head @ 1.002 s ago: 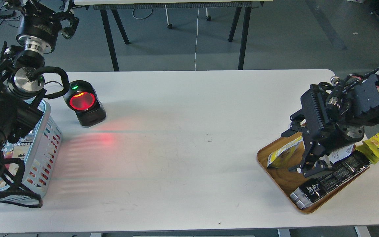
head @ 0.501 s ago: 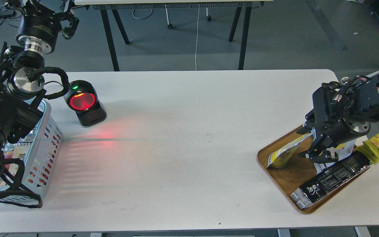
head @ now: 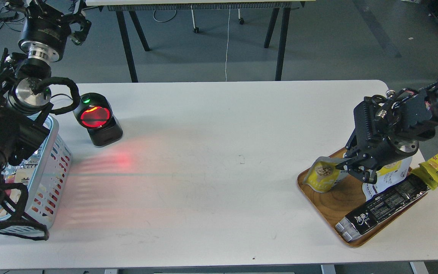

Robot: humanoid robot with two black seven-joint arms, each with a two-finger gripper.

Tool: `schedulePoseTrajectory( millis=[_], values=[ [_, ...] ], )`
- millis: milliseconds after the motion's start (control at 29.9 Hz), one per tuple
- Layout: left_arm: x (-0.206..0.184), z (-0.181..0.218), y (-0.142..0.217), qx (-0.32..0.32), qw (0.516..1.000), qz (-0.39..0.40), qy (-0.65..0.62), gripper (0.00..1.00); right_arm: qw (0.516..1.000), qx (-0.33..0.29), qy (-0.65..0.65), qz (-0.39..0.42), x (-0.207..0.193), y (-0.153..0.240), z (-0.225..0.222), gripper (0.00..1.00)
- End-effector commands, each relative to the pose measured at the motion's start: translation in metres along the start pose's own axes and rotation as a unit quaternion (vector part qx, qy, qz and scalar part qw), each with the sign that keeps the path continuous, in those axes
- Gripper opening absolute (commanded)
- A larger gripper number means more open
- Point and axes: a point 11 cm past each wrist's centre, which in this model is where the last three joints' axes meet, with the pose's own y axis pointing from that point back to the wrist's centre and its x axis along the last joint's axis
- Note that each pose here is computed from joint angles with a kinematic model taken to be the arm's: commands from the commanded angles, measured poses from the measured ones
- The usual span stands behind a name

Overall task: Scan snack and place in basket
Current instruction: 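Carry the yellow packet toward the scanner and set it on the table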

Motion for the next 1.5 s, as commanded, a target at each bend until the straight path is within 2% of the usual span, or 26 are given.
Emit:
schedulePoseTrajectory(
  millis=[0, 368, 601, 768, 936, 1236, 1470],
  values=[
    [0.0, 0.0, 0.0, 0.001, 1.0, 0.0, 0.0, 1.0, 1.0, -0.007, 0.002, 0.01, 0.005, 0.005, 0.004, 0.0],
    [0.0, -0.001, 0.0, 0.001, 1.0, 0.0, 0.001, 1.0, 0.993, -0.046, -0.008, 0.113, 0.088, 0.052, 0.021, 0.0],
    [-0.006, -0.007, -0.002, 0.005, 1.0, -0.005, 0.006, 1.0, 0.988, -0.021, -0.007, 0.155, 0.161, 0.047, 0.017, 0.0],
    [-0.006, -0.004, -0.002, 0.004, 1.0, -0.005, 0.004, 1.0, 0.985, -0.027, 0.02, 0.17, 0.205, 0.046, 0.022, 0.0],
    [-0.006, -0.004, -0.002, 0.004, 1.0, -0.005, 0.004, 1.0, 0.984, -0.016, 0.042, 0.173, 0.243, 0.025, 0.017, 0.0],
    [-0.003, -0.004, -0.001, 0.004, 1.0, -0.003, 0.003, 1.0, 0.984, 0.002, 0.06, 0.171, 0.277, -0.013, 0.005, 0.0],
    [-0.003, -0.004, -0.001, 0.005, 1.0, -0.003, 0.003, 1.0, 0.983, 0.001, 0.026, 0.179, 0.268, -0.027, 0.014, 0.0]
  ],
)
